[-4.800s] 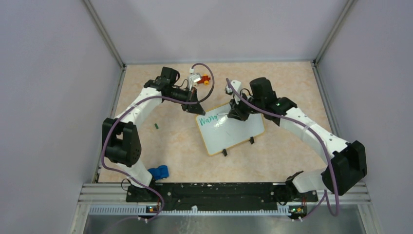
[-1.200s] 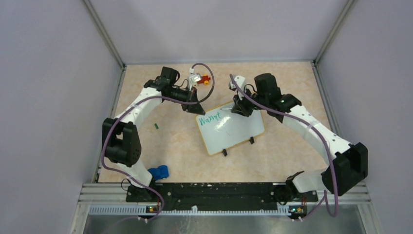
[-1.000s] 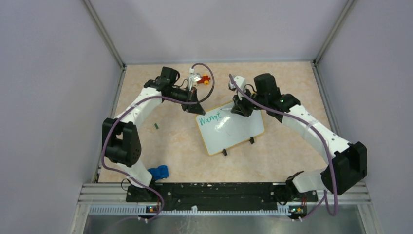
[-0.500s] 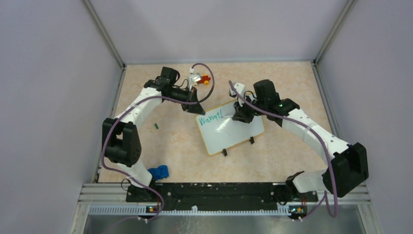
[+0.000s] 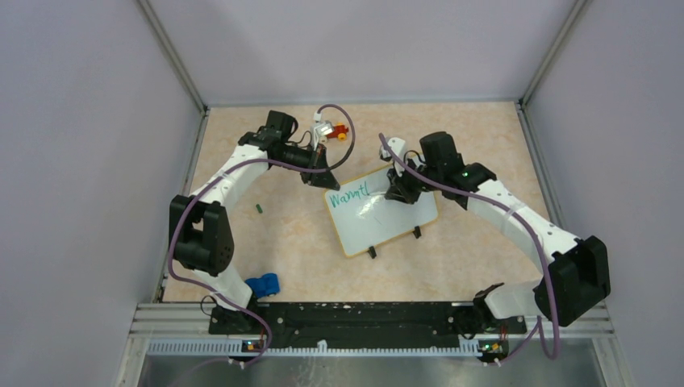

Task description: Write a sentence on the whiteboard

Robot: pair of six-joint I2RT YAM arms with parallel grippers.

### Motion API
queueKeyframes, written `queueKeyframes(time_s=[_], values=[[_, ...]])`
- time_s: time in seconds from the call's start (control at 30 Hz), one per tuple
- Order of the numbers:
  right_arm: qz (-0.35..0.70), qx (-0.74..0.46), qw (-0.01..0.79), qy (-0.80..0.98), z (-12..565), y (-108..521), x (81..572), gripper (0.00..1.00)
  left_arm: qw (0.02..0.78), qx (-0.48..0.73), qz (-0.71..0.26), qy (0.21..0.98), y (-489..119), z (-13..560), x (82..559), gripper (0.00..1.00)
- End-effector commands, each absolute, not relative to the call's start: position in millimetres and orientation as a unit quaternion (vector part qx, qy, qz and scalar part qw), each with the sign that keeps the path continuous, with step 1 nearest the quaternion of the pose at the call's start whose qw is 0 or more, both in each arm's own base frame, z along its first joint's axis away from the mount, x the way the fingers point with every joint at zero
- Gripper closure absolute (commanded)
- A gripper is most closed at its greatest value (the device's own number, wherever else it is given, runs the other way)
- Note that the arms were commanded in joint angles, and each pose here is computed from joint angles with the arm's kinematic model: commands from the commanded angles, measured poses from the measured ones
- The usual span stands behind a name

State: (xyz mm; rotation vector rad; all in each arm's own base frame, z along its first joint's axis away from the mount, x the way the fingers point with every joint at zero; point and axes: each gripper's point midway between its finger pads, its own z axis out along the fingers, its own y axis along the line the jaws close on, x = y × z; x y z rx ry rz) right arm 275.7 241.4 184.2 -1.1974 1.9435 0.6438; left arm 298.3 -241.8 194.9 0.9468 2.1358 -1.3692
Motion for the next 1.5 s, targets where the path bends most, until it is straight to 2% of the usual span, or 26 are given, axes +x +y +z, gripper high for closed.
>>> queueKeyframes(time_s=[0.0, 0.8, 1.2, 1.47], values=[[0.247, -0.462, 0.425, 0.738, 220, 249, 296, 1.00, 0.214, 0.352, -0.497, 0.764, -243, 199, 287, 1.00], [0.219, -0.455, 0.427, 0.750, 218, 230, 304, 1.00, 0.214, 0.352, -0.494, 0.766, -242, 198, 287, 1.00], [0.238, -0.488, 0.384, 0.747, 196, 232, 276, 1.00, 0.207, 0.348, -0.497, 0.767, -243, 196, 284, 1.00], [0.248, -0.499, 0.391, 0.732, 213, 234, 267, 1.00, 0.203, 0.348, -0.496, 0.769, -244, 193, 283, 1.00]])
